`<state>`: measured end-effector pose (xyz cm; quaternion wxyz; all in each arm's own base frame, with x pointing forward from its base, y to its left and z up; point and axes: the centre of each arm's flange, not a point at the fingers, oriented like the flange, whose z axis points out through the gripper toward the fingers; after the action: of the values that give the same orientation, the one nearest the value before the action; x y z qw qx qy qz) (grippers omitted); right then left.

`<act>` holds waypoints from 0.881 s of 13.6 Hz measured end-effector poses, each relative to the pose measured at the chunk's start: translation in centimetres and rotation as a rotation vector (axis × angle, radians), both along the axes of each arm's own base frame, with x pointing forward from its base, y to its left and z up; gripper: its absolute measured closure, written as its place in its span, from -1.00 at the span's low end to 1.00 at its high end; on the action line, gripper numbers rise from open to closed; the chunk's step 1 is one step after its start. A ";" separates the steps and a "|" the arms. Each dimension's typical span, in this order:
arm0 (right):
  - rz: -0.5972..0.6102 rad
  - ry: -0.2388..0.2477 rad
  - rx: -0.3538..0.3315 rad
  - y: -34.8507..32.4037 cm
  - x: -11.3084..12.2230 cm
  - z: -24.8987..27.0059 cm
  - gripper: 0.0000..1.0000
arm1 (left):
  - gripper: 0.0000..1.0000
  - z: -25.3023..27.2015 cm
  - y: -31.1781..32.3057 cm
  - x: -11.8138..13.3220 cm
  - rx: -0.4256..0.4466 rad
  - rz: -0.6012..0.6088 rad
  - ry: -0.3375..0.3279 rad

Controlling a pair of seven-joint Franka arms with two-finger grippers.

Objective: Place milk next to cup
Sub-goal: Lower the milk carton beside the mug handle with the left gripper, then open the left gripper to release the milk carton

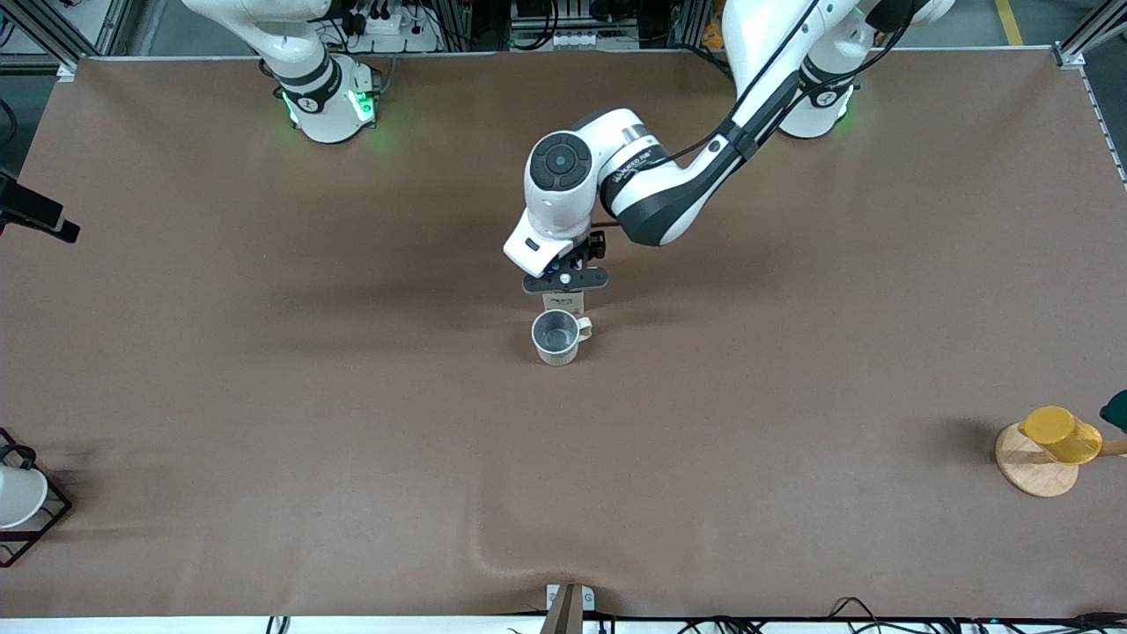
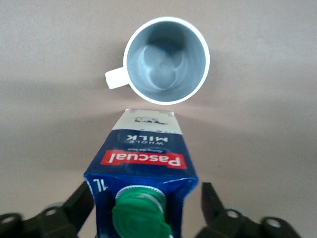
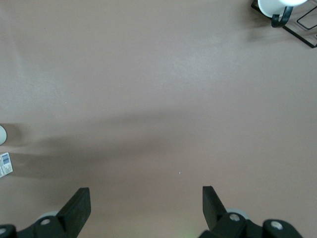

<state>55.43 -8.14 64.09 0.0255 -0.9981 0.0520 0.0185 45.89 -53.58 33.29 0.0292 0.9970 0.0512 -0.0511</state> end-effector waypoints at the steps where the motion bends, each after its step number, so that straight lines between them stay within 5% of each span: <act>1: 0.002 0.001 -0.004 0.0 0.1 -0.1 -1.00 | -0.98 0.7 -0.1 0.3 -0.010 0.003 -0.010; 6: 0.009 0.015 -0.013 0.2 0.4 -0.8 -1.00 | -1.00 7.9 1.5 1.5 -0.024 0.033 -0.075; 12: 0.019 0.024 -0.031 0.6 0.8 -1.4 -1.00 | -1.00 19.0 14.2 6.5 0.079 0.197 -0.133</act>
<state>56.25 -7.56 62.69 0.0090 -0.9986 0.0433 0.0301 52.44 -39.38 52.29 -0.0019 0.9886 0.1489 0.0203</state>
